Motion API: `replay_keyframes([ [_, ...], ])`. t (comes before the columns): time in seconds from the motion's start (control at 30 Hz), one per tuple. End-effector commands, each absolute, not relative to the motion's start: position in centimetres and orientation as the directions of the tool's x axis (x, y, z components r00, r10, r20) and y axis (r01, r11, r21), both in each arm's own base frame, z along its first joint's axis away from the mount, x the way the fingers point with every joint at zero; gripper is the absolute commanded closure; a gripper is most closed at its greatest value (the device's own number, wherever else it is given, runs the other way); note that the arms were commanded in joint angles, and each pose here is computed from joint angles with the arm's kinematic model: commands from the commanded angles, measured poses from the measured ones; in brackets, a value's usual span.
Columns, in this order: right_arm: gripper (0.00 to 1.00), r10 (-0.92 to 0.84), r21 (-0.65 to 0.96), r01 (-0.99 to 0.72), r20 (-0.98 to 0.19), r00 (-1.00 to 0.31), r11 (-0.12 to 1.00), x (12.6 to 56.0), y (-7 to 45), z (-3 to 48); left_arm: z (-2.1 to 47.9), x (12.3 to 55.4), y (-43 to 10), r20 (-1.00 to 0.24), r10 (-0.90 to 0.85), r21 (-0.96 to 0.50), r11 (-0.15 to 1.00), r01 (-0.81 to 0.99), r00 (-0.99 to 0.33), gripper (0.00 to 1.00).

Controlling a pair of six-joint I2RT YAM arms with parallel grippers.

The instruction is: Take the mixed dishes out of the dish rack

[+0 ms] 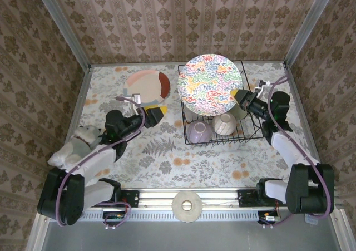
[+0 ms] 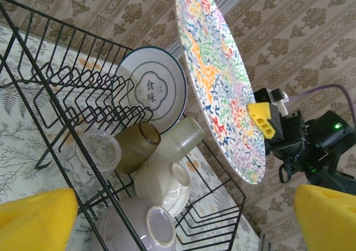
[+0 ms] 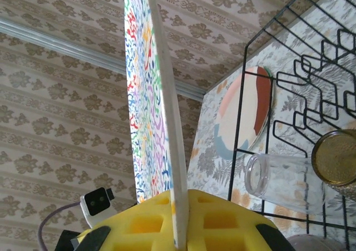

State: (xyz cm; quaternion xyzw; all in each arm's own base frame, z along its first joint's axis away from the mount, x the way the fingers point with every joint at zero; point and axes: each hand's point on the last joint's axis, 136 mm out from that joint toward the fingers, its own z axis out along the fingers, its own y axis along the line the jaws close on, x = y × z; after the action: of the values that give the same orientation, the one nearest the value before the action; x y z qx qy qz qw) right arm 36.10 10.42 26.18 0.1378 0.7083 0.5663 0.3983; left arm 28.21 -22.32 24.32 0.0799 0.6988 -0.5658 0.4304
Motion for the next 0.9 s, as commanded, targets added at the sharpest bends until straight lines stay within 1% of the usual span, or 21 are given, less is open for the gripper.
replay_keyframes([
  [0.0,1.00,0.605,0.868,-0.416,-0.489,-0.629,0.269,34.9,12.4,29.8,26.1,28.3,-22.6,-0.686,-0.379,-0.725,0.295,0.622,-0.620,0.00],
  [0.2,1.00,0.553,0.874,-0.414,-0.482,-0.680,0.253,34.4,15.1,28.1,26.6,28.7,-22.4,-0.672,-0.388,-0.738,0.274,0.617,-0.631,0.01],
  [0.43,1.00,0.538,0.893,-0.377,-0.449,-0.714,0.245,34.7,15.8,25.6,27.3,28.6,-22.7,-0.678,-0.385,-0.729,0.243,0.640,-0.626,0.03],
  [0.7,1.00,0.498,0.901,-0.364,-0.434,-0.751,0.236,34.8,17.2,24.7,27.1,29.4,-23.2,-0.675,-0.377,-0.731,0.228,0.643,-0.634,0.10],
  [0.87,1.00,0.479,0.909,-0.349,-0.416,-0.773,0.225,35.0,17.8,24.1,26.5,30.3,-23.8,-0.642,-0.375,-0.760,0.195,0.620,-0.668,0.19],
])
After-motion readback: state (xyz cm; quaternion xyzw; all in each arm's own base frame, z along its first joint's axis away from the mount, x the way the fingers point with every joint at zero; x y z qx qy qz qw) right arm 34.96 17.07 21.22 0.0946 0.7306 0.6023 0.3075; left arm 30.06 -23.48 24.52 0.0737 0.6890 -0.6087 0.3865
